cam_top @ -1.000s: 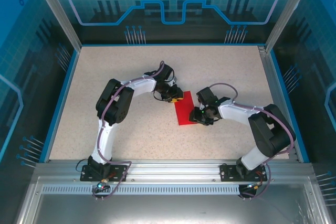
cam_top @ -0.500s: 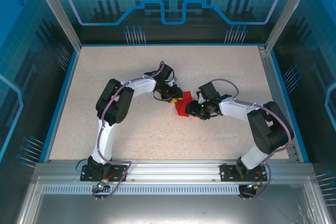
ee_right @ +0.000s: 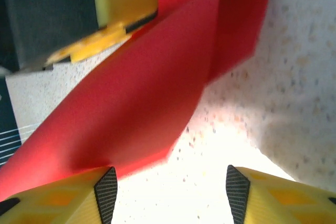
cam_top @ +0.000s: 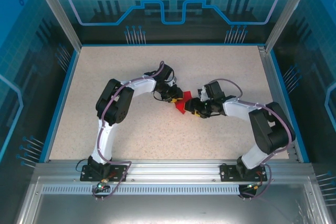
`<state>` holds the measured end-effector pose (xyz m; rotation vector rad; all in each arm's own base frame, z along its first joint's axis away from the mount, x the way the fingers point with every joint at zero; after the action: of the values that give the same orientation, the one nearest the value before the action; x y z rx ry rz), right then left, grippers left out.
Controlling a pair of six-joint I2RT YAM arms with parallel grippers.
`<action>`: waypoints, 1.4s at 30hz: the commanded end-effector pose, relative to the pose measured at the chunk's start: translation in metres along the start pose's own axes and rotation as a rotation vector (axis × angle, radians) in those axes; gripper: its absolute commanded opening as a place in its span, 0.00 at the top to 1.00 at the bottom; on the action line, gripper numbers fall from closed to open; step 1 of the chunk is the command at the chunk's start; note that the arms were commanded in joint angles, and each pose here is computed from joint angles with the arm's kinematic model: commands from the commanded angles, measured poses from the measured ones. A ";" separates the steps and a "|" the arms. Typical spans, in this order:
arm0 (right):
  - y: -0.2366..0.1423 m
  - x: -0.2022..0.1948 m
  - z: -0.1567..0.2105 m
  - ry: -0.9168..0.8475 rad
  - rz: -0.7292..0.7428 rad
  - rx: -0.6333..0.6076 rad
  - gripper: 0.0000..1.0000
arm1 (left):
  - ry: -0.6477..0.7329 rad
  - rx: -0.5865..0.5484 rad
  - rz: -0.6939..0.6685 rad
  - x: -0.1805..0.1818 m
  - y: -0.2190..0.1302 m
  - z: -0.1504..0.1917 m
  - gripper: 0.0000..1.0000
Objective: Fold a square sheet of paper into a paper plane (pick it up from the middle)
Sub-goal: Third fold the triangle at the center of the table.
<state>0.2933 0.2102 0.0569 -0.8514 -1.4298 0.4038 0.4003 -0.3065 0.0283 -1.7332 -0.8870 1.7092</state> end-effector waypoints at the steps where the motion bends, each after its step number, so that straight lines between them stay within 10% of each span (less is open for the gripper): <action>1: -0.006 0.011 0.004 0.000 -0.093 0.002 0.39 | -0.031 0.063 -0.054 0.025 0.008 0.017 0.71; 19: -0.021 0.018 0.001 0.001 -0.200 -0.080 0.26 | -0.031 0.060 -0.050 0.023 0.007 0.016 0.71; 42: -0.022 0.008 0.004 0.035 -0.156 -0.055 0.36 | -0.028 0.065 -0.037 0.022 0.007 0.018 0.71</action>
<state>0.2787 0.2065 0.0806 -0.7672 -1.4963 0.2134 0.3999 -0.3069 0.0286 -1.7400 -0.8712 1.7202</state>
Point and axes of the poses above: each hand's point on the last joint's axis, 136 mm out from that joint toward the fingers, its own y axis out along the fingers, its own x axis along the line the jaws close on, z = x × y, the point moved 1 cm from there along -y, back along the fingers, and after that the axes turned 4 degrees about y, right-handed, at the moved point
